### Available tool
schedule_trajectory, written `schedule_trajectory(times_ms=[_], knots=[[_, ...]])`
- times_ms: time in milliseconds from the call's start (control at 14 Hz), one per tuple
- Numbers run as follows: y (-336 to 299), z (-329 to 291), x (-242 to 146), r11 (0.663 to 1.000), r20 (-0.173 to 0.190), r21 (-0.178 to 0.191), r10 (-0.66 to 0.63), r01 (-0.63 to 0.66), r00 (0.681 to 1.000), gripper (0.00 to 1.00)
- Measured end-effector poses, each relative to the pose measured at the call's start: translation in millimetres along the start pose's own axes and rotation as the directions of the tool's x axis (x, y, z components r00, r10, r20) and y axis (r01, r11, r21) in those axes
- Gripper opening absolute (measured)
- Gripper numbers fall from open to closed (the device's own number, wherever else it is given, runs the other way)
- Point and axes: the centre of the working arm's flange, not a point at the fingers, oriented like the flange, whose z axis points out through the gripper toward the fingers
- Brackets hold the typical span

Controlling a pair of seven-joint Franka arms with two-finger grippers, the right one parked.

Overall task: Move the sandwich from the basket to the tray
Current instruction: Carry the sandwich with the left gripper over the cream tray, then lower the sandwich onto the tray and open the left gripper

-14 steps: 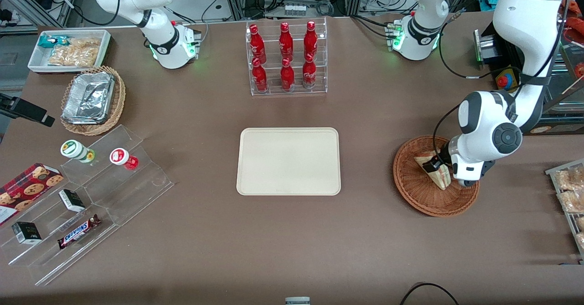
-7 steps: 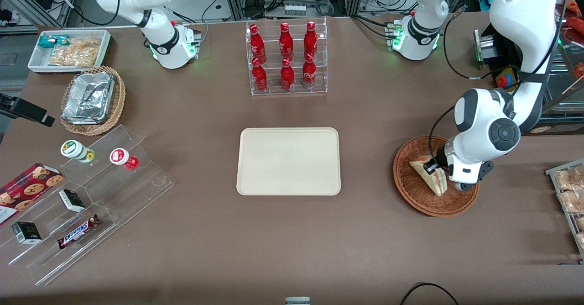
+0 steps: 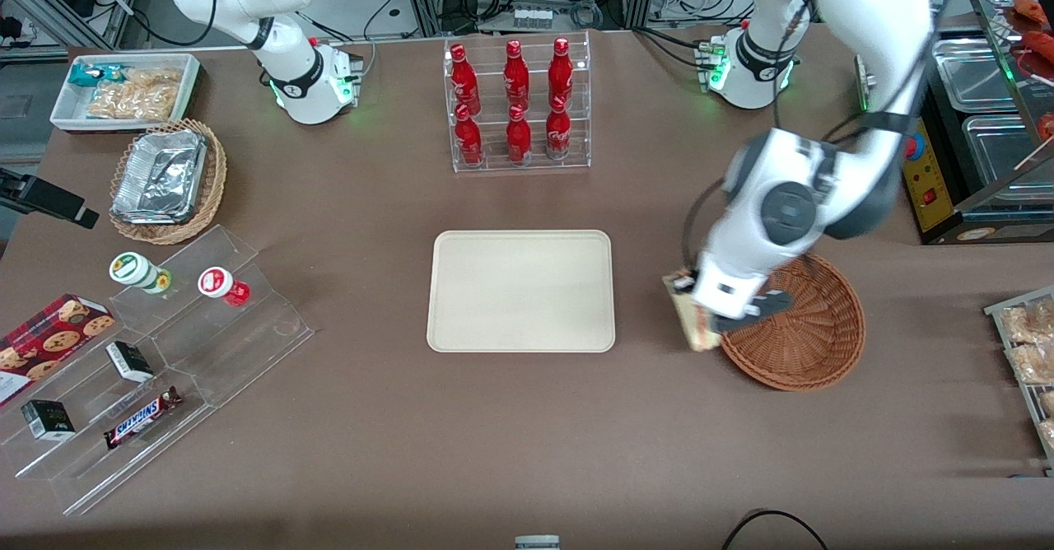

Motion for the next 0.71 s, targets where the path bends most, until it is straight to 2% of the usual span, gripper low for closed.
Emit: schedule_trajectory(times_ms=[143, 286, 429, 571, 714], knots=[[71, 23, -46, 0.994, 0.021, 0.004, 0.108, -0.108, 0.994, 0.17], [130, 54, -80, 0.989, 0.029, 0.021, 0.146, -0.147, 0.989, 0.18], [168, 85, -97, 0.990, -0.014, 0.069, 0.126, -0.125, 0.992, 0.20], [188, 107, -99, 0.992, -0.038, 0.086, 0.097, -0.093, 0.995, 0.20], [198, 117, -96, 0.994, -0.041, 0.079, 0.078, -0.075, 0.996, 0.35]])
